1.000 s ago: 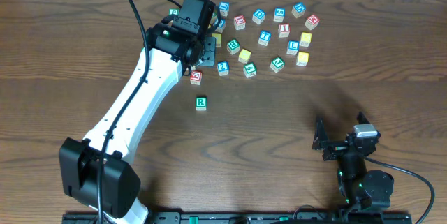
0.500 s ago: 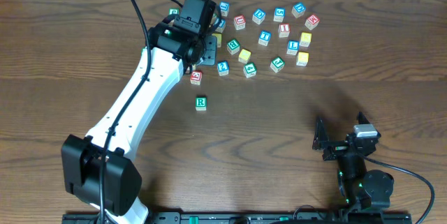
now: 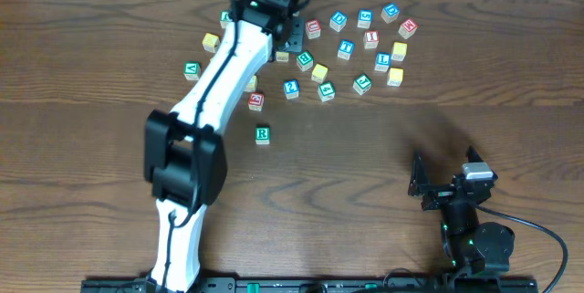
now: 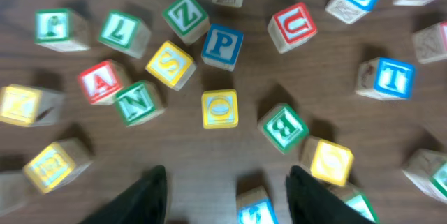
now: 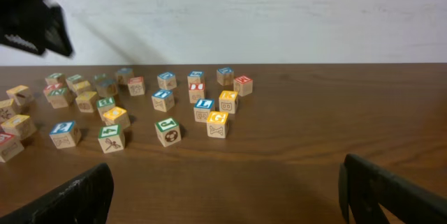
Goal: Spell out ROBOT
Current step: 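Move the left gripper back to the pile over the yellow O block, then grasp the yellow O block with the left gripper and lift it, then place the O block to the right of the R block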
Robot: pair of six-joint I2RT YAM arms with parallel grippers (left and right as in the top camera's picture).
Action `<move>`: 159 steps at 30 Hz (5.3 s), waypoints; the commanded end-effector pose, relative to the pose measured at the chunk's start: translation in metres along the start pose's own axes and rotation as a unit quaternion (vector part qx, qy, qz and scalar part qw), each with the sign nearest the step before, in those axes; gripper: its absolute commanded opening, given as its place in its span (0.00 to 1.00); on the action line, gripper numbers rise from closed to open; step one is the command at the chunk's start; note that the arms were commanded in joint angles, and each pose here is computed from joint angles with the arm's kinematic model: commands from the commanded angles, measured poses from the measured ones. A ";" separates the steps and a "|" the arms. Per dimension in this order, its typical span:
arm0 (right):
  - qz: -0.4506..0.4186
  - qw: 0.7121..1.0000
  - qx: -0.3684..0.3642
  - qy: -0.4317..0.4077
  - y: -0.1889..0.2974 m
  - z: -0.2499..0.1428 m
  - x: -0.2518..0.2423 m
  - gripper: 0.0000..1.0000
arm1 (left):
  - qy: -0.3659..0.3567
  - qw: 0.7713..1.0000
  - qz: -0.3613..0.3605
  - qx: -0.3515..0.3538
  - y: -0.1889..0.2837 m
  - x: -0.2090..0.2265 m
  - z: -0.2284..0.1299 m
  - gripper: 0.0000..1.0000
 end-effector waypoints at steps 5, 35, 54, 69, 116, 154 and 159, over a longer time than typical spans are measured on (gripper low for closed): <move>0.002 1.000 0.000 0.008 0.000 -0.001 0.001 0.99 | -0.006 0.999 0.046 0.003 -0.053 0.009 -0.002 0.64; 0.002 1.000 0.000 0.008 0.000 -0.001 0.001 0.99 | 0.049 0.997 0.061 0.000 -0.113 0.018 -0.014 0.57; 0.002 1.000 0.000 0.008 0.000 -0.001 0.001 0.99 | 0.050 0.998 0.039 0.018 -0.125 0.008 -0.024 0.37; 0.002 1.000 0.000 0.008 0.000 -0.001 0.001 0.99 | 0.050 0.998 0.035 -0.004 -0.089 0.008 -0.006 0.22; 0.002 1.000 0.000 0.008 0.000 -0.001 0.001 0.99 | 0.075 0.982 0.015 0.170 -0.019 -0.062 -0.197 0.19; 0.002 1.000 0.000 0.008 0.000 -0.001 0.001 0.99 | 0.034 0.991 -0.003 0.127 -0.009 -0.059 -0.156 0.51; 0.002 1.000 0.000 0.008 0.000 -0.001 0.001 0.99 | 0.001 0.996 -0.016 0.084 0.007 -0.058 -0.117 0.56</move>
Point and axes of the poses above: each gripper's point midway between its finger pads, its own y axis back along the fingers, its own x axis along the line the jaws close on, z = x × y, the point moved 4 cm from there along y, back along the fingers, and after that the axes turned 11 degrees about -y, right-handed, at the moved point
